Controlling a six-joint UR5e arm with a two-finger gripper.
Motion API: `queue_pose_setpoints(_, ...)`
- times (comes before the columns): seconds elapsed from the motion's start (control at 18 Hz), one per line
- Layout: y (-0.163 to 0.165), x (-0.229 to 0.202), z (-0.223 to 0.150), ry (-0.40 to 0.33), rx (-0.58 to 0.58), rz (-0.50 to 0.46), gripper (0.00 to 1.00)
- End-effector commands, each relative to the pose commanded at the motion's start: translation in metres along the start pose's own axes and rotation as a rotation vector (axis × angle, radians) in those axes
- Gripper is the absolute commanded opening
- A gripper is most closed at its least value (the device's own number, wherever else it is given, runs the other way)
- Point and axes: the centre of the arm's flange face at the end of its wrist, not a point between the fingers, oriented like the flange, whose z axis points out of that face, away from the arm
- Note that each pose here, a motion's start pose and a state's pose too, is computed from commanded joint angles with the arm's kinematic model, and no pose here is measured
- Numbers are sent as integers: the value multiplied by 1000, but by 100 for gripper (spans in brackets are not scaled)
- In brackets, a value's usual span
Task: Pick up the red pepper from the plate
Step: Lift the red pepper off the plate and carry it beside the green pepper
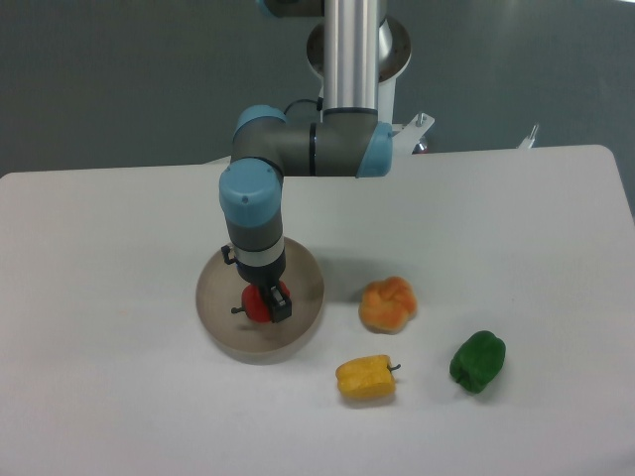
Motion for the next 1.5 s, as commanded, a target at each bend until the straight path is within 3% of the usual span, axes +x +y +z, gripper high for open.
queue_pose_setpoints(0.28, 27, -59, -42, -85, 29, 8, 51)
queue_pose_setpoints(0.72, 135, -183, -105, -126, -20, 137, 51)
queue_pose_setpoints(1.0, 197, -246, -104, -160, -52, 191, 51)
queue_pose_setpoints(1.5, 204, -262, -89, -159, -50, 205, 51)
